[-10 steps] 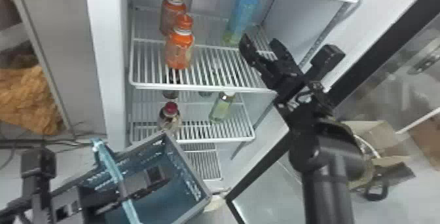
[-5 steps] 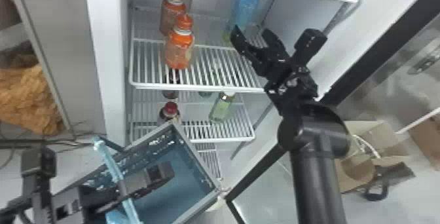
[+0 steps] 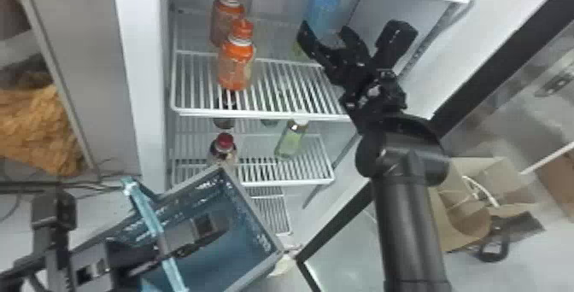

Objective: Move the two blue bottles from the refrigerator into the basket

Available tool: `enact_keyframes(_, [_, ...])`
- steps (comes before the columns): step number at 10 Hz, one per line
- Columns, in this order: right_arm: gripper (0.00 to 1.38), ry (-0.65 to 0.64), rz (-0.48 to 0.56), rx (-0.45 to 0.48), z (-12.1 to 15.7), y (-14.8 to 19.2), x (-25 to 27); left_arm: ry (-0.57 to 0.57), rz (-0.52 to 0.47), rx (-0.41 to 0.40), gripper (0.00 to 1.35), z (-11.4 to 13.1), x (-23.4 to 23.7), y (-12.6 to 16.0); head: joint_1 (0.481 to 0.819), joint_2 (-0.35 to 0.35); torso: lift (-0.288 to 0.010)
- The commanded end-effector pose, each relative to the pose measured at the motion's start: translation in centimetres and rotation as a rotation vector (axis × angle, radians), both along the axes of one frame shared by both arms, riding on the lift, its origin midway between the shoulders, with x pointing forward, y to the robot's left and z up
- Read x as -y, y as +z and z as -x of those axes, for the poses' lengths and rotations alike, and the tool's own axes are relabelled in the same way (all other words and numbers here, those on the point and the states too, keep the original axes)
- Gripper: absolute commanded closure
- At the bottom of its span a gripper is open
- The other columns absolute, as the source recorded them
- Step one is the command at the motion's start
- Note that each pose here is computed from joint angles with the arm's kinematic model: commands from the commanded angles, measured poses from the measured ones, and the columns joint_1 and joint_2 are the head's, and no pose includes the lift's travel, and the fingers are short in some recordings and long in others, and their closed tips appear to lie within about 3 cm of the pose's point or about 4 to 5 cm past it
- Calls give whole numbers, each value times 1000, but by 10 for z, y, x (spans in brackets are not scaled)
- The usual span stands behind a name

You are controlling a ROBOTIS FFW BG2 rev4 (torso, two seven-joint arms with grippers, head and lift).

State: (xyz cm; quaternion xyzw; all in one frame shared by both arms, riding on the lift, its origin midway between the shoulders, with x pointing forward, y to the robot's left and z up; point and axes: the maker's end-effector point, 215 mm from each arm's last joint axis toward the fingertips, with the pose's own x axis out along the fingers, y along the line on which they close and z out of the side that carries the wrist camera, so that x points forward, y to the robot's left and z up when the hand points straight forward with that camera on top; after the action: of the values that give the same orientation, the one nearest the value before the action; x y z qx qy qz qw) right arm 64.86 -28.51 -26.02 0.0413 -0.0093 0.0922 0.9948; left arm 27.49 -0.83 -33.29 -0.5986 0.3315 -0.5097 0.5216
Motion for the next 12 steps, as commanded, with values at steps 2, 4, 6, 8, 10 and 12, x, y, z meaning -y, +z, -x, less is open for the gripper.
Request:
enact_keyframes(2, [111, -9, 24, -11, -14, 0, 1, 0, 0, 3, 1202, -1, 0, 1, 695, -342, -10])
enact_keyframes(4, [114, -18, 44, -23, -24, -3, 2, 0, 0, 5, 1202, -2, 0, 1, 695, -339, -10])
enact_keyframes(6, [131, -19, 48, -42, -33, -9, -2, 0, 1, 5, 1202, -2, 0, 2, 695, -333, -10])
enact_keyframes(8, [447, -16, 56, -54, -41, -12, -2, 0, 1, 8, 1202, -2, 0, 2, 695, -326, -10])
enact_keyframes(10, [915, -46, 58, -59, -40, -16, 9, 1, 0, 3, 1202, -1, -2, 1, 695, -325, -10])
enact_keyframes(12, [1268, -79, 52, -96, -28, -28, 16, -2, -2, 3, 1202, -1, -2, 1, 695, -337, -10])
